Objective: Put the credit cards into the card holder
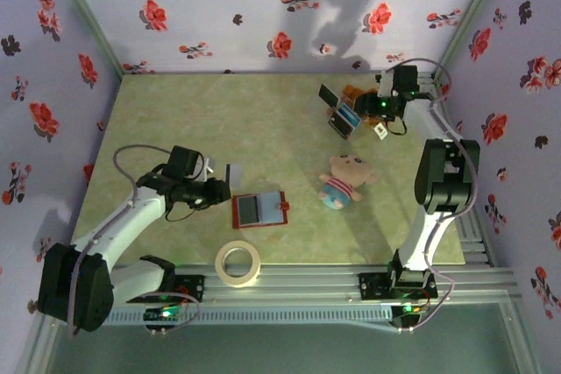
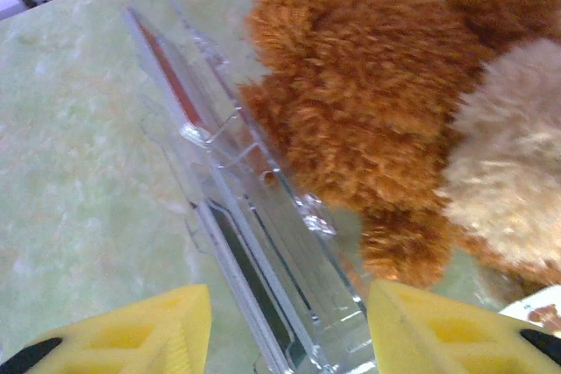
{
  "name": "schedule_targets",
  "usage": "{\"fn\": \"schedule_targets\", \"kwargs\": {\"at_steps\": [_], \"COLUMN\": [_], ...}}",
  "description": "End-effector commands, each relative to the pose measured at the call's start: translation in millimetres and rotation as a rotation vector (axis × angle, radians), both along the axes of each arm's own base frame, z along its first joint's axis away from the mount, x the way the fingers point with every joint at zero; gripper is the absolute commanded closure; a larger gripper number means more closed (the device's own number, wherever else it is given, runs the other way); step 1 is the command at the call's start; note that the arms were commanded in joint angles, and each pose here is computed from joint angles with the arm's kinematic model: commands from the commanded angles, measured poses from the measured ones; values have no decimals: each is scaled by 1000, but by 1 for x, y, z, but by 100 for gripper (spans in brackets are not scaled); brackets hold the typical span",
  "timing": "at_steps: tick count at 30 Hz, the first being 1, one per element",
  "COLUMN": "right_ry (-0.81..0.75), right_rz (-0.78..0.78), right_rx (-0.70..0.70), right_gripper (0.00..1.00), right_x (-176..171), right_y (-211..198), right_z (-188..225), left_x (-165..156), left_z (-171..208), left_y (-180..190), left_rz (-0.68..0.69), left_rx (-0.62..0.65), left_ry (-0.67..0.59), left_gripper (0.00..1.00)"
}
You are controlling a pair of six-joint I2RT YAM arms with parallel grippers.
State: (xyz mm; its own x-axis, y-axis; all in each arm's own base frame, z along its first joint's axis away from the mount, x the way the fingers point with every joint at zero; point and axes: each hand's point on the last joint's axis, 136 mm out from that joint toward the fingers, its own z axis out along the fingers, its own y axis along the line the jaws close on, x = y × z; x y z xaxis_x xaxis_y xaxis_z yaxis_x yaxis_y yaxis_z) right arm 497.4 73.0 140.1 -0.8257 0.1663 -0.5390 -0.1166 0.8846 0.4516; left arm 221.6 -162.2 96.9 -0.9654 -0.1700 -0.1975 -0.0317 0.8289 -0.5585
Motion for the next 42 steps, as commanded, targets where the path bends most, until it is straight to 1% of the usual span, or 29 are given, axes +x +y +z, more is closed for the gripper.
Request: {"fn": "schedule_targets", "kwargs": {"at_steps": [1,5,8,12,14,16,18,20,22,25,27,29,31,33,37,42], "right_ry": [6,18,25,-2,-17,-19,-13,4,17,62,88,92,88,81,81,102], "right_rz": [115,124,100,69,68,71,65,45,48,91,134,148,159,168,202,243], "right_rx": [46,29,-54,-145,-146,-135,-135,-157,-157,-125,-86,-77,-59,-46,-21,-31], "right_gripper": [51,50,46,43,40,39,38,38,39,42,50,59,69,75,83,84], "right_x": [-4,-3,-2,0,2,6,10,13,15,13,10,8,6,5,0,-8], "right_y": [17,15,4,-10,-11,-9,-10,-15,-15,-8,2,6,10,12,24,46], "right_z": [-1,-7,-11,-2,5,9,9,1,-8,-24,-34,-39,-38,-35,-30,-36], "left_x": [2,0,1,1,3,6,9,11,11,12,15,17,17,17,14,12], "left_z": [4,4,7,11,14,20,29,36,39,39,38,39,38,37,34,33], "left_y": [4,4,5,7,10,22,32,35,38,42,41,39,38,37,37,35], "left_rz": [9,9,10,23,31,78,128,146,150,170,179,173,170,165,156,145], "left_rx": [10,15,13,18,31,80,91,74,80,87,72,64,63,62,66,60], "left_ry": [-15,-8,-23,-37,-56,-85,-137,-174,-178,-183,-193,-185,-171,-168,-153,-144], "left_gripper": [68,67,66,61,60,60,59,58,57,56,56,56,56,56,56,56]}}
